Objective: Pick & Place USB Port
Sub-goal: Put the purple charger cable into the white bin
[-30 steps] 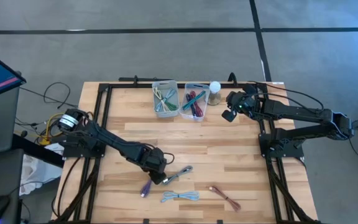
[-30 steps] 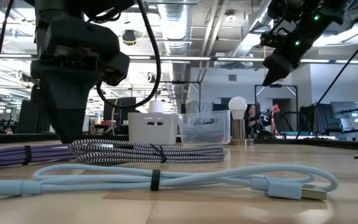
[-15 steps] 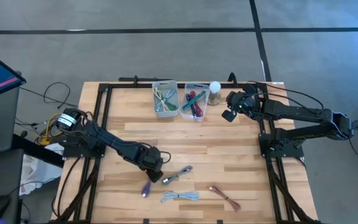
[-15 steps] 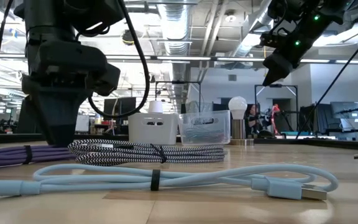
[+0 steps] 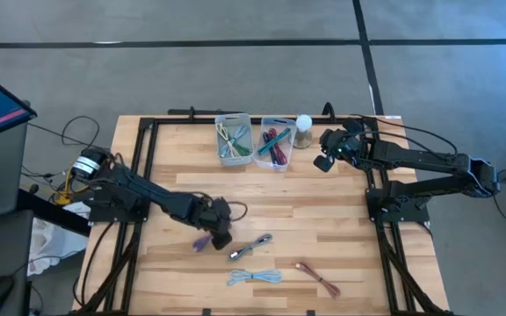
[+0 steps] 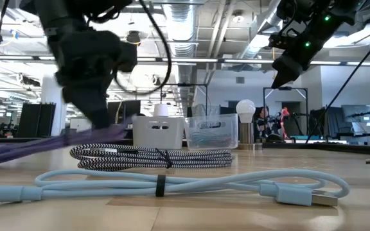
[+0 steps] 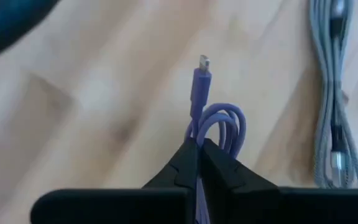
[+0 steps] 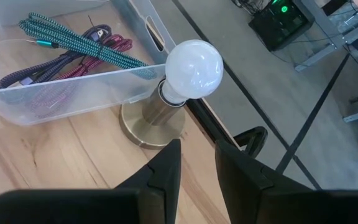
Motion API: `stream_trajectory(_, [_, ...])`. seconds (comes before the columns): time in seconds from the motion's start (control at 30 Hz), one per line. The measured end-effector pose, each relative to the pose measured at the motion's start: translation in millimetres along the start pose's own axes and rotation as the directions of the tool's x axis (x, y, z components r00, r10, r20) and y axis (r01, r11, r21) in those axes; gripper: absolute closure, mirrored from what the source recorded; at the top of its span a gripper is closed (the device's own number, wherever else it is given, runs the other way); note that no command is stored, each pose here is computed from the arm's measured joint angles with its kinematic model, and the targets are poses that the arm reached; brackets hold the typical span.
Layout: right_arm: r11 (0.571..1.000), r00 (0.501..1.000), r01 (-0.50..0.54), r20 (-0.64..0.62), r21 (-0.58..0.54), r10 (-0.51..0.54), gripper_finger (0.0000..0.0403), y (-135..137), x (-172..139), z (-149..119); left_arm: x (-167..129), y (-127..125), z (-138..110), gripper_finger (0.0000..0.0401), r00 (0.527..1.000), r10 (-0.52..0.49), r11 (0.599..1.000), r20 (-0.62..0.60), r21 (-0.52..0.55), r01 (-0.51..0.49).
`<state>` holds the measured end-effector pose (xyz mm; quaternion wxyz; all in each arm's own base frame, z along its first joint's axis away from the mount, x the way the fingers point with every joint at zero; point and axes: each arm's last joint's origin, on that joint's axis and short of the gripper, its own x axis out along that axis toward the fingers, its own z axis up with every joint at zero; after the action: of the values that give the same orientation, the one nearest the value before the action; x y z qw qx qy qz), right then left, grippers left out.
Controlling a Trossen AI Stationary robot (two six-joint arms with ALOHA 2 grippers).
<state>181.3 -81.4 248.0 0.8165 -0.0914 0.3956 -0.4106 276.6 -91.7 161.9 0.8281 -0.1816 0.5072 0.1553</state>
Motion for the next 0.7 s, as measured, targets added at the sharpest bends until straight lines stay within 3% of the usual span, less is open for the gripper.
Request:
stream_trajectory(0.2, [1.000,1.000,0.000,0.000,0.000,0.000,0.0310,0.0,0.0,0.0,-33.3,31.0,33.3,0.0394,0.967,0.113,0.986,0.229,0.092,-0.137])
stream_trajectory(0.4, [1.000,1.000,0.000,0.000,0.002,0.000,0.0310,0.0,0.0,0.0,-55.7,82.5,71.5,0.0394,0.906,0.216,0.961,0.363,0.084,-0.263])
stream_trajectory(0.7, [1.000,1.000,0.001,0.000,0.004,-0.001,0.0310,0.0,0.0,0.0,-80.2,156.7,128.3,0.0394,0.768,0.118,0.974,0.629,0.079,-0.214])
